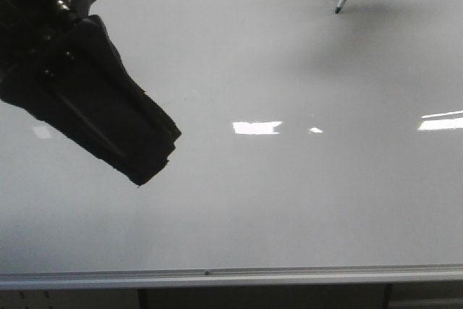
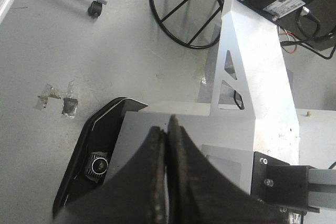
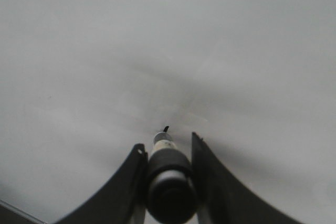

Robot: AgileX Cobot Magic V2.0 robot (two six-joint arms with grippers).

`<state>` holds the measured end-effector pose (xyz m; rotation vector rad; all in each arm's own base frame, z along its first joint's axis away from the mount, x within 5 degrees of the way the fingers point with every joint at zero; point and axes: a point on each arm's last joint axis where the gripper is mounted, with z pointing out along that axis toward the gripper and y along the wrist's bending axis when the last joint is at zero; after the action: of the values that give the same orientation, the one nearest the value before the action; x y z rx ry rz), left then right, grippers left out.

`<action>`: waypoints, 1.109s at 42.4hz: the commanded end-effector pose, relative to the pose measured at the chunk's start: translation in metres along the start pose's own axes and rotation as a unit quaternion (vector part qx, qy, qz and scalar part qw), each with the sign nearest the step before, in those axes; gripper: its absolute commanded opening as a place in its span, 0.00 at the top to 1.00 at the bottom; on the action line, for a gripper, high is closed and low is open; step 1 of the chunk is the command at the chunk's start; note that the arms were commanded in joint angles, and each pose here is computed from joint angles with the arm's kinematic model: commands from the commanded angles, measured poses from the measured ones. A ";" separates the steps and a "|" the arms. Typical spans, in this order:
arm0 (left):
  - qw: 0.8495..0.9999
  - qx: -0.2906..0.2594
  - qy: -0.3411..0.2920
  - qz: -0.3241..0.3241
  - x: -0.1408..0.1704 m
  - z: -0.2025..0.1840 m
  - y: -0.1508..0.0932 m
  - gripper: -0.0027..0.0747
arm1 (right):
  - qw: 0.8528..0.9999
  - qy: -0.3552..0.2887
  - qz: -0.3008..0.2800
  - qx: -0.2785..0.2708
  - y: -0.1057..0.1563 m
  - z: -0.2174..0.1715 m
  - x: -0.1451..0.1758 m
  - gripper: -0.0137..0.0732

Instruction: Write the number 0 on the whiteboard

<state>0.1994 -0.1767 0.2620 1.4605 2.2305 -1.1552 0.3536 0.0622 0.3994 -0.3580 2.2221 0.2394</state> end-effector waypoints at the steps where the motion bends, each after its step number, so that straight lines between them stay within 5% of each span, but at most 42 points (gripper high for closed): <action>1: 0.999 0.011 -0.035 0.016 -0.012 -0.010 -0.014 0.99 | 0.998 -0.057 -0.004 0.003 0.005 -0.020 -0.017 0.91; 31: 0.999 0.010 -0.035 0.016 -0.012 -0.010 -0.014 0.99 | 0.998 0.010 -0.047 0.044 -0.004 -0.007 -0.005 0.91; 47: 0.999 0.010 -0.035 0.016 -0.012 -0.010 -0.014 0.99 | 0.995 -0.005 -0.053 0.089 -0.012 -0.010 -0.008 0.91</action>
<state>0.1996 -0.1768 0.2619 1.4592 2.2304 -1.1535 0.3608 0.0531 0.3771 -0.4022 2.3590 0.0290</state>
